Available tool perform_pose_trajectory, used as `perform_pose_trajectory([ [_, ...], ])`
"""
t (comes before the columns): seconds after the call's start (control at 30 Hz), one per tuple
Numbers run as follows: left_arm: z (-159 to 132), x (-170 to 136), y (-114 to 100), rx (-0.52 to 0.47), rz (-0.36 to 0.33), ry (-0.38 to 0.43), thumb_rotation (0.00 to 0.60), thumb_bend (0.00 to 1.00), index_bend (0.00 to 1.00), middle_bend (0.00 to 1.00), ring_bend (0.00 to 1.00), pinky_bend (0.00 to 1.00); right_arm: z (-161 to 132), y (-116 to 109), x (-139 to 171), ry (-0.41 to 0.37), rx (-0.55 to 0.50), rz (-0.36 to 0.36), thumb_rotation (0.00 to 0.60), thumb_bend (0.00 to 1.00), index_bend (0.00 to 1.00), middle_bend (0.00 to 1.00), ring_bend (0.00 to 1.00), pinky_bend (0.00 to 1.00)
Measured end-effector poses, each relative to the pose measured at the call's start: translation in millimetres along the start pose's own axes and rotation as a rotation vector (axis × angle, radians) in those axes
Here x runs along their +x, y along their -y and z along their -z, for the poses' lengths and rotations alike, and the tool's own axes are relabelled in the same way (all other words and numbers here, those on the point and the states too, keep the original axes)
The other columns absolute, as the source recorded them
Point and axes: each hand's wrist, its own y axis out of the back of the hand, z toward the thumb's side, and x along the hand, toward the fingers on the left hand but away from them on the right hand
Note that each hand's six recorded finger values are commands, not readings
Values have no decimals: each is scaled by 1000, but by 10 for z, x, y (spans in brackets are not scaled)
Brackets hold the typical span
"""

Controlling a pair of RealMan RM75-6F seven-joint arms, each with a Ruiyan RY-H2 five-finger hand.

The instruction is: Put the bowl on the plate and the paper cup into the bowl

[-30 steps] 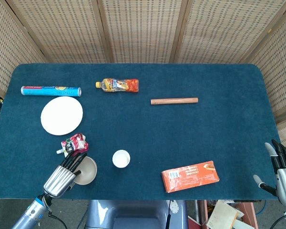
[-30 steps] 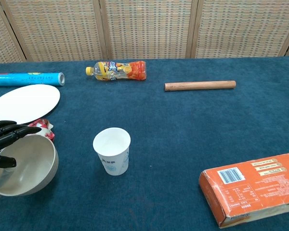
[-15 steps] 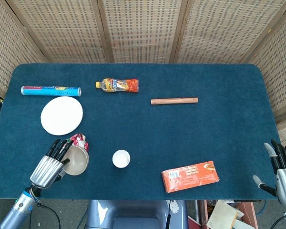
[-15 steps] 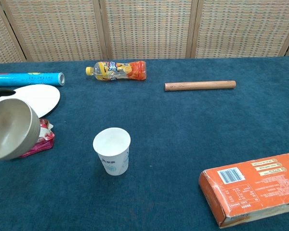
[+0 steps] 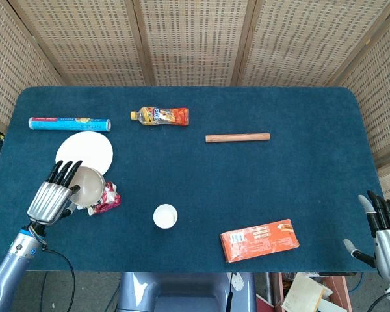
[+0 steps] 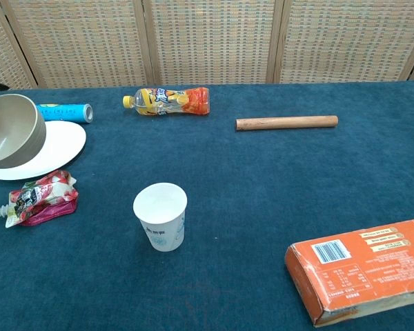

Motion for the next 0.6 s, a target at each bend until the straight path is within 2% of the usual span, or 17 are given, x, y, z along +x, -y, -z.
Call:
perform_pose_trajectory([
  [0.27,198,328,-77,-15,34,-89,600,320,665,0,0,0,28,-6,-8,7,-12,-1,600,169,0,0,0,0],
  [0.6,394,695,-35,-58,110,-199,600,320,664,0,0,0,88,4,-37,19,-24,-10,600,169,0,0,0,0],
])
